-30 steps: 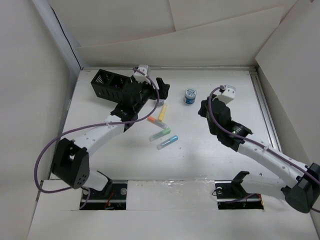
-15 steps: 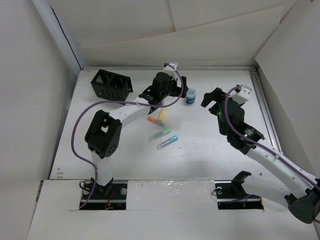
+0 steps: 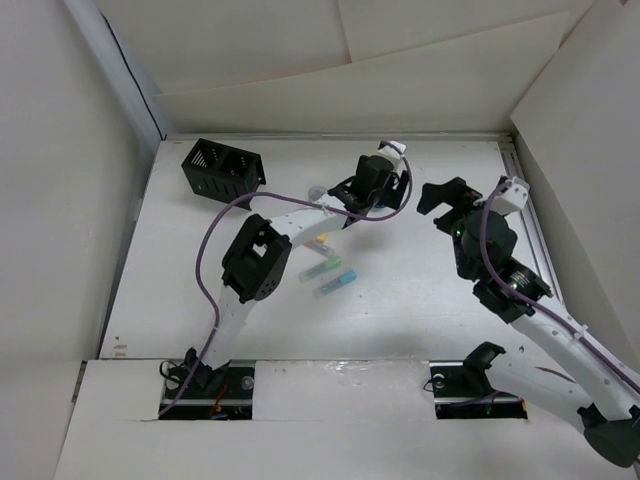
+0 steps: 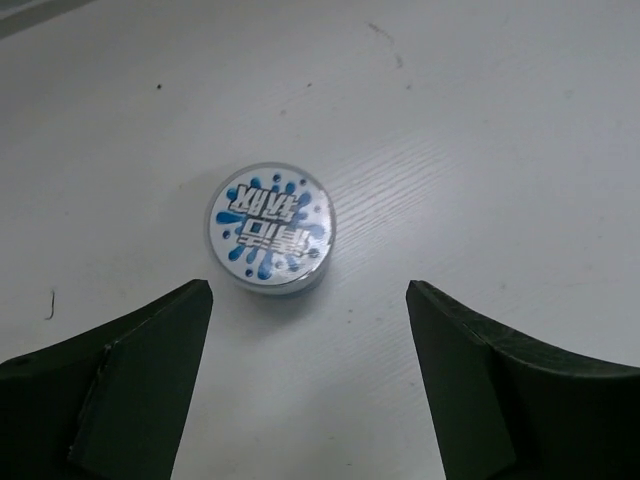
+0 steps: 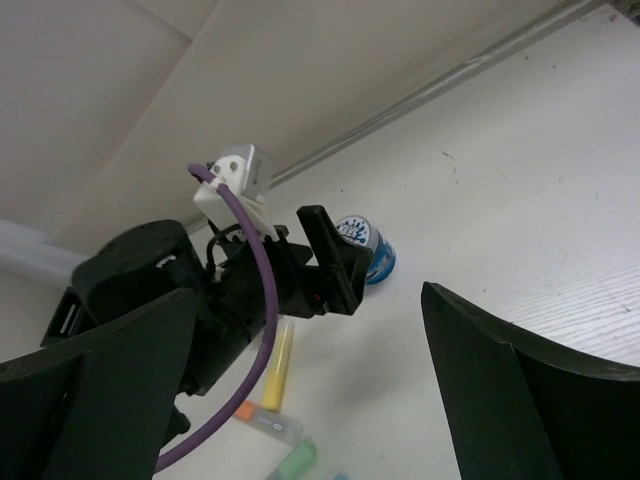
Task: Sort the stationery into containers
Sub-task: Pick up the stationery from the center of the board.
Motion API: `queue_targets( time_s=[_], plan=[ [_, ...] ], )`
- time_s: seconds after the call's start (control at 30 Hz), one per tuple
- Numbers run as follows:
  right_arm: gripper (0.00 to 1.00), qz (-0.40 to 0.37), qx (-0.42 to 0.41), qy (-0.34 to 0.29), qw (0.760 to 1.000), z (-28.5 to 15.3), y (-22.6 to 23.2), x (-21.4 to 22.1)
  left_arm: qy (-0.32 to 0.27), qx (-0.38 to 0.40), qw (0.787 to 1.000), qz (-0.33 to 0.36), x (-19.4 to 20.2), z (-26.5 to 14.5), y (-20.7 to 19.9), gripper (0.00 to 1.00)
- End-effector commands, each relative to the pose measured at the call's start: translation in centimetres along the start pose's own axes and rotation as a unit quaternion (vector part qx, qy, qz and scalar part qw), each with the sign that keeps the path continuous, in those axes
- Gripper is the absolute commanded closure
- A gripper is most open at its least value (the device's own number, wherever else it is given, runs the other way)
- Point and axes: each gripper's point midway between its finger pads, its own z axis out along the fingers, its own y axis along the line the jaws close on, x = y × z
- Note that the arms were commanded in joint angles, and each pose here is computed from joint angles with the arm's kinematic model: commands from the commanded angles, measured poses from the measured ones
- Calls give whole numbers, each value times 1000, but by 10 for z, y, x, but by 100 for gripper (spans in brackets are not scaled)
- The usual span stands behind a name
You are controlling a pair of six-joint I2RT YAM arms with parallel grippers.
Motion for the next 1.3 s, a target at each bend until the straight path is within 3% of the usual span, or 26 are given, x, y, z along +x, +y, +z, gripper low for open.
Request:
queue_targets(
  time_s=[0.0,0.13,0.57,0.77,0.87,0.93,0.97,1.1,1.27],
  plan=[
    [0,20,-7,-17,1000,-7,-1,-15,-22,-43,999,-20,-23,-3,22,22],
    [0,33,-24,-23,999,-17,0,-24,-9,-33,999,-32,-14,8,26,16],
    [0,17,-61,8,998,-13,16,-7,15,-3,1000,-26,1,43,14,19],
    [0,20,-72,10,997,-13,20,-5,16,-3,1000,-20,1,52,13,38],
    [0,20,-72,10,997,-13,20,-5,10,-7,1000,-21,-1,52,14,52],
    [1,20,-76,12,997,-13,21,-5,-4,-12,1000,-29,-13,44,16,67],
    [1,20,-76,12,997,-13,21,-5,-1,-13,1000,-28,-6,46,17,67],
    [1,26,-80,6,996,-17,22,-11,-42,-14,998,-49,-39,16,20,68],
    [1,29,-79,0,996,-19,18,-13,-113,7,990,-87,-114,-42,40,68]
  ],
)
